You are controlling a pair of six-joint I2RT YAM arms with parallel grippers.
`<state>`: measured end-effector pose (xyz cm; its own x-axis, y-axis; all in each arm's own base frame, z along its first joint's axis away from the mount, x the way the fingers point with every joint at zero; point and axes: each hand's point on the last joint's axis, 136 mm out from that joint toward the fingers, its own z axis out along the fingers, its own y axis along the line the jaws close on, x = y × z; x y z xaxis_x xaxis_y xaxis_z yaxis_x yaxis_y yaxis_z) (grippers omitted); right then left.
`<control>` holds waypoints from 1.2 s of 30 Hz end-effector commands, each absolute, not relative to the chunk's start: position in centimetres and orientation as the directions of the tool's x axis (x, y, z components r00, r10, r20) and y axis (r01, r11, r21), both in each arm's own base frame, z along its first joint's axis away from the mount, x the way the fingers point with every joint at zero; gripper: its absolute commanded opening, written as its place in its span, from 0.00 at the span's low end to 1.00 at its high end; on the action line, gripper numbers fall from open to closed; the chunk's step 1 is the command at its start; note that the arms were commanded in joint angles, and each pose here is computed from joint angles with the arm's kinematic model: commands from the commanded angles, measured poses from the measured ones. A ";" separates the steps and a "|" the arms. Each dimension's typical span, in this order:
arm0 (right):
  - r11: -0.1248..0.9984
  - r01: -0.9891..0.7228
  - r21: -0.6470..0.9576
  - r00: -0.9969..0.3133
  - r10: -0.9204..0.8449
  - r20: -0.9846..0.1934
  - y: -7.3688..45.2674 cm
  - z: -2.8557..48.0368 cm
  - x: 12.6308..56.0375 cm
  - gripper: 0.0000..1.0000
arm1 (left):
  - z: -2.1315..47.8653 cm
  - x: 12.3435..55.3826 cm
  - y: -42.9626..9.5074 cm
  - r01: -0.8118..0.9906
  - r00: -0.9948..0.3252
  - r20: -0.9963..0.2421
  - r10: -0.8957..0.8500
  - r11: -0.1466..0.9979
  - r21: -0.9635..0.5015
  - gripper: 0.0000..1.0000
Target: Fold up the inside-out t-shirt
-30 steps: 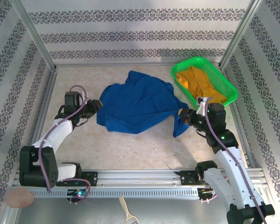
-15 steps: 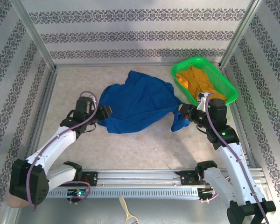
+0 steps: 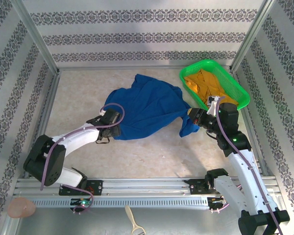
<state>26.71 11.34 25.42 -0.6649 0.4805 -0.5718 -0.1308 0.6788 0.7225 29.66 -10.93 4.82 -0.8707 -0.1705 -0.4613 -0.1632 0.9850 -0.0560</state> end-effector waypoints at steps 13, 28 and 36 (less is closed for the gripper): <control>0.664 -0.183 0.725 -0.627 0.489 -0.606 11.7 27.6 27.1 0.00 | 4.5 32.4 -11.4 -0.155 -0.879 -0.462 -0.120 0.987 0.039 0.45; 0.663 -0.187 0.725 -0.622 0.491 -0.610 11.7 27.8 27.3 0.00 | 4.4 31.3 -10.9 -0.152 -0.881 -0.459 -0.114 0.987 0.047 0.00; 0.685 -0.185 0.705 -0.599 0.489 -0.633 11.2 28.5 28.0 0.00 | 9.6 31.8 -10.6 -0.137 -0.815 -0.568 -0.118 0.990 -0.009 0.00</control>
